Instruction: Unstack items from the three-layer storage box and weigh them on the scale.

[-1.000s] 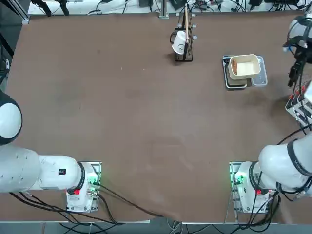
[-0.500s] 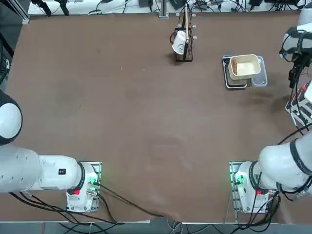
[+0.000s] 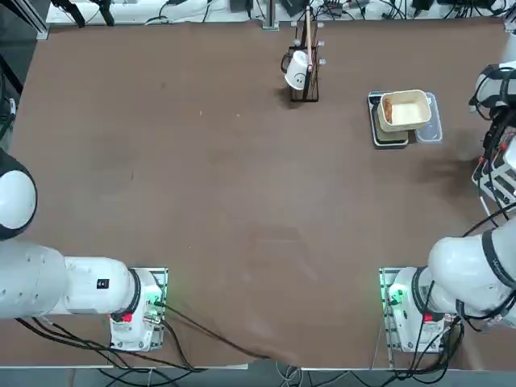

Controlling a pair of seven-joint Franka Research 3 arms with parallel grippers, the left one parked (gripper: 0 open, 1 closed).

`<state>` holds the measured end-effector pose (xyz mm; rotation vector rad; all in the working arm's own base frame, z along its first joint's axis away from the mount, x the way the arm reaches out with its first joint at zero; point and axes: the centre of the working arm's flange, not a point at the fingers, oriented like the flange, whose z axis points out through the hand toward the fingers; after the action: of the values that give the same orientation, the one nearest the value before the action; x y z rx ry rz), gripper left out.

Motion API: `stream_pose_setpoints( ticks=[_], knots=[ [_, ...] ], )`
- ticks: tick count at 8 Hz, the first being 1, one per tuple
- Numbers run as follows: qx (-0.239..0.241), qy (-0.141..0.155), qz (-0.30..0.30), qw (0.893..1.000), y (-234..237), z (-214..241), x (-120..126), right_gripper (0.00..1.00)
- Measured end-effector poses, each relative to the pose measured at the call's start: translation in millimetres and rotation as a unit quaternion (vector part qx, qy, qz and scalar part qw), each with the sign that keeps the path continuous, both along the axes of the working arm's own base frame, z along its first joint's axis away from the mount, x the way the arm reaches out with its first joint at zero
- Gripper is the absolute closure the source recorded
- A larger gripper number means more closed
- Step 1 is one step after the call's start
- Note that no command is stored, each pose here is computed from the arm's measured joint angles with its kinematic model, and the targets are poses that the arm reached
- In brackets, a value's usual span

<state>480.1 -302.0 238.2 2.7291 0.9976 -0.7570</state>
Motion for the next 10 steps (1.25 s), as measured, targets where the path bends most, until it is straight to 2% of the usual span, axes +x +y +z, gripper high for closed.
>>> stream_pose_setpoints(
  ticks=[2, 3, 5, 10],
  knots=[
    [0.002, 0.002, 0.001, 1.0, 1.3, -1.8, -1.4, 0.55],
    [0.002, 0.003, 0.002, 1.0, 1.7, -2.6, -1.9, 0.62],
    [0.001, -0.001, 0.003, 1.0, 1.6, -0.4, -0.7, 0.86],
    [0.003, -0.001, 0.011, 1.0, 8.2, -1.5, 3.0, 0.88]
  ],
)
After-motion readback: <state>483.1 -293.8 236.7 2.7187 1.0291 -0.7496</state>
